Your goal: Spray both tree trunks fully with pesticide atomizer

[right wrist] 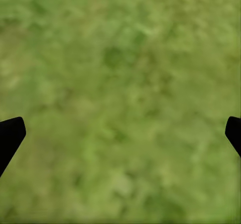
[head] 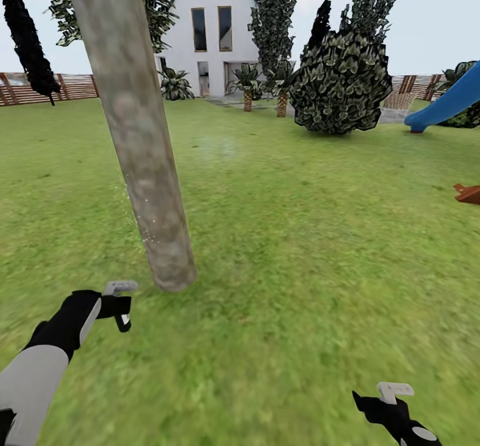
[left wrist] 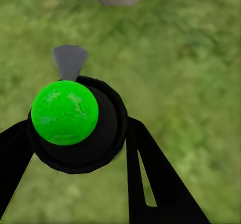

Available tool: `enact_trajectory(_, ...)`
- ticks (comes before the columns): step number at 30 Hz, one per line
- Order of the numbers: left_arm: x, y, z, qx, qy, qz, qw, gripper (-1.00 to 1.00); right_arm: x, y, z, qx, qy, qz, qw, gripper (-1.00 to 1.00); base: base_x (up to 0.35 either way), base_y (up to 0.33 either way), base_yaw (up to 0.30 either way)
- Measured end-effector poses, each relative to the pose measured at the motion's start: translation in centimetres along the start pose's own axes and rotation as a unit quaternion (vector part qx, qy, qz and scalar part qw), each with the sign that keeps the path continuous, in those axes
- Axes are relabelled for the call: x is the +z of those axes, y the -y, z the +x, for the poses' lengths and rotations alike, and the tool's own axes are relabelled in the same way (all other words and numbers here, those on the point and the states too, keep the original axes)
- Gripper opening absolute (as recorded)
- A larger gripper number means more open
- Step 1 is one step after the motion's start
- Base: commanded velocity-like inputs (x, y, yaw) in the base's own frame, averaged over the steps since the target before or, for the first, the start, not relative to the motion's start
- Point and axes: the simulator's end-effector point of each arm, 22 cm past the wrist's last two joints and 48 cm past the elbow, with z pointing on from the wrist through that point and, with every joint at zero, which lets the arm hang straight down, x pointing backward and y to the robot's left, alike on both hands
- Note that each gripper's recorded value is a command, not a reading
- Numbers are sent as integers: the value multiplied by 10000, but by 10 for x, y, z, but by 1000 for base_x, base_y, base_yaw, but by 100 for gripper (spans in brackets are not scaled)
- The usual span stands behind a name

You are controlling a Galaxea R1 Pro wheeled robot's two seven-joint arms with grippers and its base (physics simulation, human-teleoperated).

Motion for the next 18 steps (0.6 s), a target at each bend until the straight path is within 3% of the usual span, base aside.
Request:
enact_trajectory(3, -4, -5, -12, 4, 55, -43, 10000, -100, 0, 0, 0, -4, 0, 2, 10000, 100, 0, 0, 0)
enact_trajectory(7, -33, -5, -93, -106, 421, -26, 9991, -100, 0, 2, -1, -4, 10, 10, 10000, 100, 0, 0, -14)
enact_trajectory(10, -50, -7, -128, -145, 577, -43, 9982, -100, 0, 2, -1, -7, 13, 11, 10000, 100, 0, 0, -213)
enact_trajectory(13, -73, -11, -153, -321, 368, -10, 9988, -100, 0, 2, -2, -5, 20, 9, 10000, 100, 0, 0, -125)
enact_trajectory(18, -75, -13, -148, -321, 213, -53, 9992, -100, 0, 1, -2, -4, 20, 9, 10000, 100, 0, 0, -11)
